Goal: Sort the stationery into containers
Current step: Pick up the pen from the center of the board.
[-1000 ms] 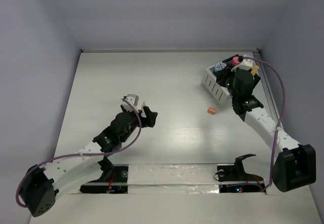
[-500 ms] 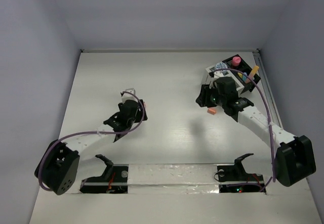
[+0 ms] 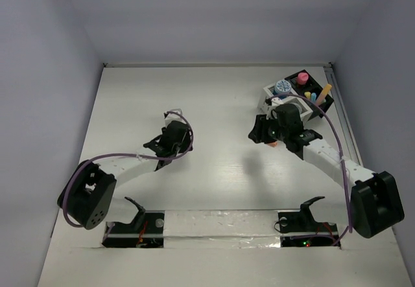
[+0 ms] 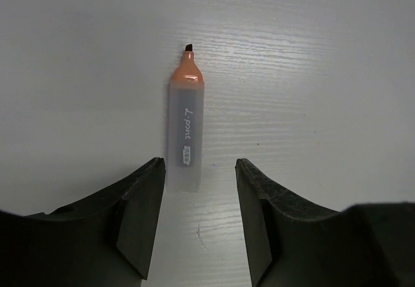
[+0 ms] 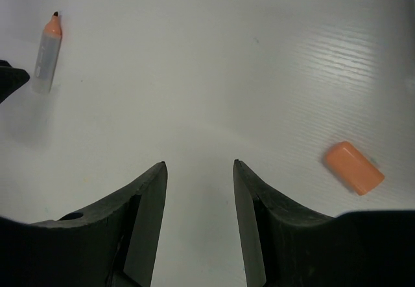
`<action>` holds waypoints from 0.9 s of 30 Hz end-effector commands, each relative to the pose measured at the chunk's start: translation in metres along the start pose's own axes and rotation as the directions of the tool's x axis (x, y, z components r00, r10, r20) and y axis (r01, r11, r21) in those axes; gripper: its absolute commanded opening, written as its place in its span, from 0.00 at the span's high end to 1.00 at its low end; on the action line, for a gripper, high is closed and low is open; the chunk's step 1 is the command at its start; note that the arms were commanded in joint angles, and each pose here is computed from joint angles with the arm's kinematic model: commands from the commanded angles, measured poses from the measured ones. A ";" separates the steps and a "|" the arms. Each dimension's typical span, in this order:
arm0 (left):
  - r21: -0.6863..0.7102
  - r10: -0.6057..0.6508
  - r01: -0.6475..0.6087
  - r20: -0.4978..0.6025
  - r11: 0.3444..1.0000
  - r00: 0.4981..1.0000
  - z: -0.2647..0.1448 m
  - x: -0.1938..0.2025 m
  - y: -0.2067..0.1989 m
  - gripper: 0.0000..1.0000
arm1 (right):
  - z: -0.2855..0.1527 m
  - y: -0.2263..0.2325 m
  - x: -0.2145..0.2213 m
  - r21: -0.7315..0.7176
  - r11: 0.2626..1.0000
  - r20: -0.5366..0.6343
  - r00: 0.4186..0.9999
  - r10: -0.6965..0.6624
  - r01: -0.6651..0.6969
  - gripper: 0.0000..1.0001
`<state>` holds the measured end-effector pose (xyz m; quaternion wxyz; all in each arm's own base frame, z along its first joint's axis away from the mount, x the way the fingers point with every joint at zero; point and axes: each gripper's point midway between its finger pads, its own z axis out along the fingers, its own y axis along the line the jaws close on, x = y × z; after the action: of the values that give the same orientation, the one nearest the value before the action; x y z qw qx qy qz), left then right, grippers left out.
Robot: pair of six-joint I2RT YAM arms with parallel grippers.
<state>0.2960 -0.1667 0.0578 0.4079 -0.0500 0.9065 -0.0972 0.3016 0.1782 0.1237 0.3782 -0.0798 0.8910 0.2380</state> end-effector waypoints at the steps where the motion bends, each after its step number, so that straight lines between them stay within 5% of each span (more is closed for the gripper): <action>1: 0.004 -0.009 0.009 0.019 1.000 1.000 0.003 -0.013 -0.010 0.55 | 0.002 0.021 -0.011 -0.092 0.996 0.045 0.999 -0.016 0.020 0.49; 13: -0.086 0.036 -0.040 -0.040 0.995 0.999 0.028 0.005 0.002 0.62 | 0.015 0.064 0.004 -0.198 0.979 0.025 0.999 -0.044 0.048 0.47; 16: -0.089 0.043 -0.047 -0.040 0.995 0.998 0.029 0.007 0.003 0.68 | 0.024 0.077 0.004 -0.230 0.972 0.023 0.999 -0.037 0.042 0.47; 20: -0.069 0.037 -0.038 -0.021 0.997 0.999 0.028 0.006 0.002 0.93 | 0.036 0.100 -0.006 -0.296 0.955 0.041 0.999 -0.011 0.023 0.46; 27: 0.134 0.003 -0.017 0.107 0.991 0.994 -0.007 -0.013 -0.031 1.00 | 0.051 0.136 -0.017 -0.463 0.877 -0.002 0.990 0.143 -0.127 0.33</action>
<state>0.2962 -0.1743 0.0442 0.4111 -0.0342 0.9061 -0.0941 0.2882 0.2875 0.1006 0.3142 -0.1079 0.8639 0.3786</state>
